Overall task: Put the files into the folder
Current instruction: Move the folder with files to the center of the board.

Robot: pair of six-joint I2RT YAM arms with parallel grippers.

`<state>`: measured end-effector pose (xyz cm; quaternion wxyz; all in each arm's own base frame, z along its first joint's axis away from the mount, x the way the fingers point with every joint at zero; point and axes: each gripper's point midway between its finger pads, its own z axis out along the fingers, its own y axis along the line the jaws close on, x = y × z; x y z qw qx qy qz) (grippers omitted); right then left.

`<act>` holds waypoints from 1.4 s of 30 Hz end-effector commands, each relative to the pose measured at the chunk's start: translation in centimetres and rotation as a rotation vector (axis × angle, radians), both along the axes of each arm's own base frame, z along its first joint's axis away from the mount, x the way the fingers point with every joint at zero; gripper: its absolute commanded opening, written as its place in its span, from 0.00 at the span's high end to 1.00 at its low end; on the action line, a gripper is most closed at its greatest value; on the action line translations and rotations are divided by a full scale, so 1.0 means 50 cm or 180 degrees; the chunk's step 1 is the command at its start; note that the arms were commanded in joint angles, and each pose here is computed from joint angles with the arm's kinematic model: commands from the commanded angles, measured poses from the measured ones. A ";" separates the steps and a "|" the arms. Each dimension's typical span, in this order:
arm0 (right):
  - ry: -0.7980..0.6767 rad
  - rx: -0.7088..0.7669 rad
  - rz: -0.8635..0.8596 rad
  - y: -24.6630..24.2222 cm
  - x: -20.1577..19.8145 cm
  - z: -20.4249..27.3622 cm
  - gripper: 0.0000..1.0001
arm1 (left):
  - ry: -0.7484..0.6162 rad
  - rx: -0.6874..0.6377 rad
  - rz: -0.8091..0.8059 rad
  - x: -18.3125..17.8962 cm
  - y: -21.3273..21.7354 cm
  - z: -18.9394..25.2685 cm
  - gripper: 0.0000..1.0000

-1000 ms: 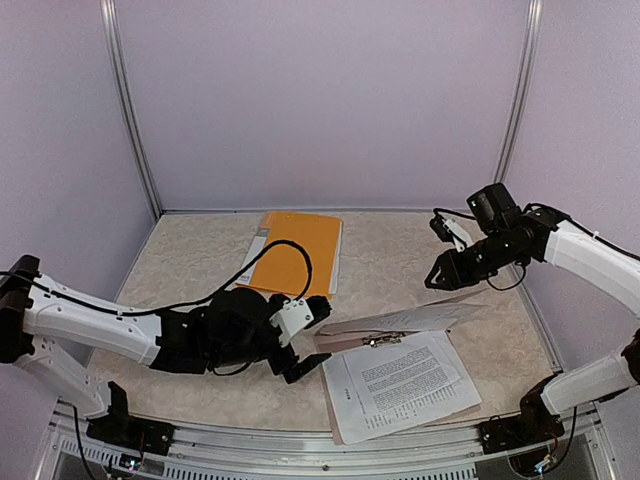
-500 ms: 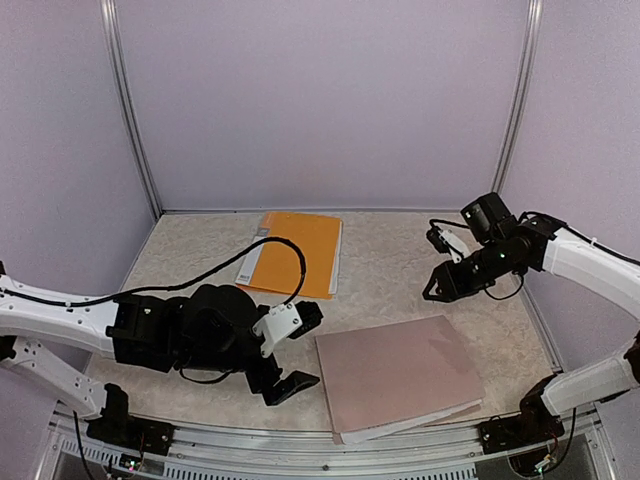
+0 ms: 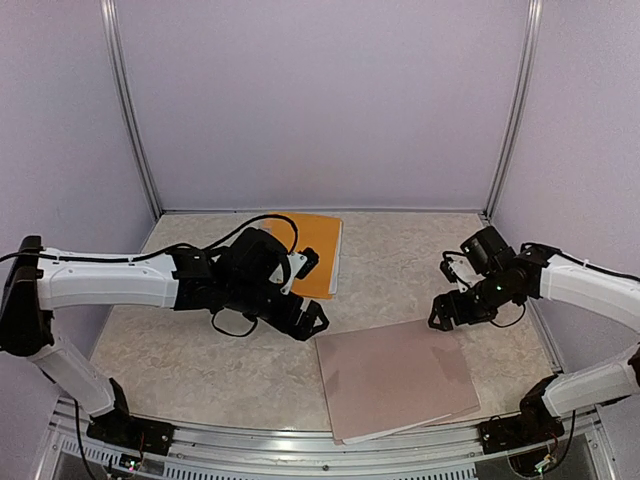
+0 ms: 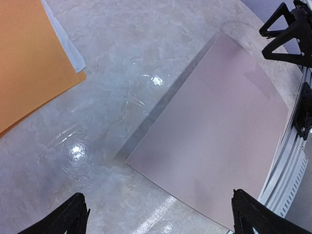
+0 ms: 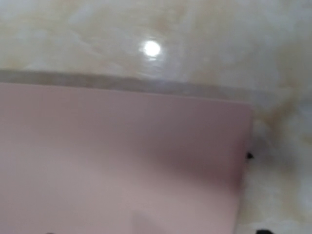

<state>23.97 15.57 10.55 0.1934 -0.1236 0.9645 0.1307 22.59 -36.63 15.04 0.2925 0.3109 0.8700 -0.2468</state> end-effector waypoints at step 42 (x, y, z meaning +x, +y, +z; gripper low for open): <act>0.0197 0.0638 -0.0106 0.053 0.143 -0.136 0.24 | 0.2541 -0.0635 0.0550 0.118 -0.095 -0.165 0.28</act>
